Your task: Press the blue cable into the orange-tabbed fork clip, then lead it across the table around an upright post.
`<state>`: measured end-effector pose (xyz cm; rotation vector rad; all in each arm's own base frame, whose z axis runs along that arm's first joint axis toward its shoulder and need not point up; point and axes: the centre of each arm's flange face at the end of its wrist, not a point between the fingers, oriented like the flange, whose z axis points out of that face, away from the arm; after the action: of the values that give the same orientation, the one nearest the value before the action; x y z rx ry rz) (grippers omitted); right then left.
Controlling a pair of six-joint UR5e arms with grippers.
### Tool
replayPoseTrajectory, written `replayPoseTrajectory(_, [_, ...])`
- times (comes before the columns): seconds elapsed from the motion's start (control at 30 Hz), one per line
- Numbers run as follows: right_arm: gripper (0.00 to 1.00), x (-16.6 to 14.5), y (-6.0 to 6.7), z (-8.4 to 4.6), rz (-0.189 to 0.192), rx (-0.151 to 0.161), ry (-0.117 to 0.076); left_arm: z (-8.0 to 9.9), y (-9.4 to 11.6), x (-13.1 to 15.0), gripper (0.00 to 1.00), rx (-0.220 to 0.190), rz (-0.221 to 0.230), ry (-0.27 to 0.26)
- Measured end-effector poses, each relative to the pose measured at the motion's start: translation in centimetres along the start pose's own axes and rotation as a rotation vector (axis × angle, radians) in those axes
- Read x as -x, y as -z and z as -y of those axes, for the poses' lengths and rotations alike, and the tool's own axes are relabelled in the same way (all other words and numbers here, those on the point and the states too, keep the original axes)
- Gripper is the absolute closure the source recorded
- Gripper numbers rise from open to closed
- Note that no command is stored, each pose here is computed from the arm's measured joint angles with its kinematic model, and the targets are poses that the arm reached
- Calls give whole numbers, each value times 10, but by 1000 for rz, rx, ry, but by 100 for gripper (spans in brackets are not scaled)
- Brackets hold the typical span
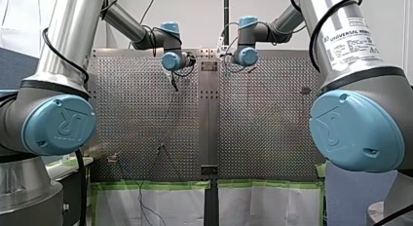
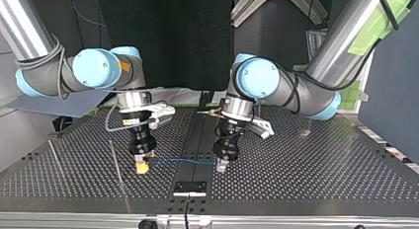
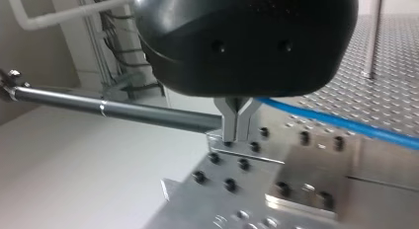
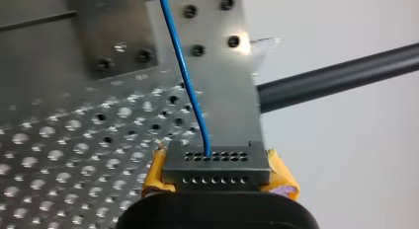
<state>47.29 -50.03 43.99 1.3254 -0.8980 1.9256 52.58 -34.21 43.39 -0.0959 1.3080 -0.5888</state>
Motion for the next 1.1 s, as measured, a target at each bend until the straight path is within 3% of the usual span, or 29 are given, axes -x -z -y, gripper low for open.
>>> replayPoseTrajectory(0.2, [100, -15, 2, -1, -13, 4, 0, 14, -12, 21, 100, -19, 25, 13])
replayPoseTrajectory(0.43, [100, -18, 2, -4, -12, 9, 1, 21, -13, 25, 100, -30, 25, 16])
replayPoseTrajectory(1.1, [100, -16, 4, -4, 3, 10, 0, 25, -13, 25, 100, -31, 41, 20])
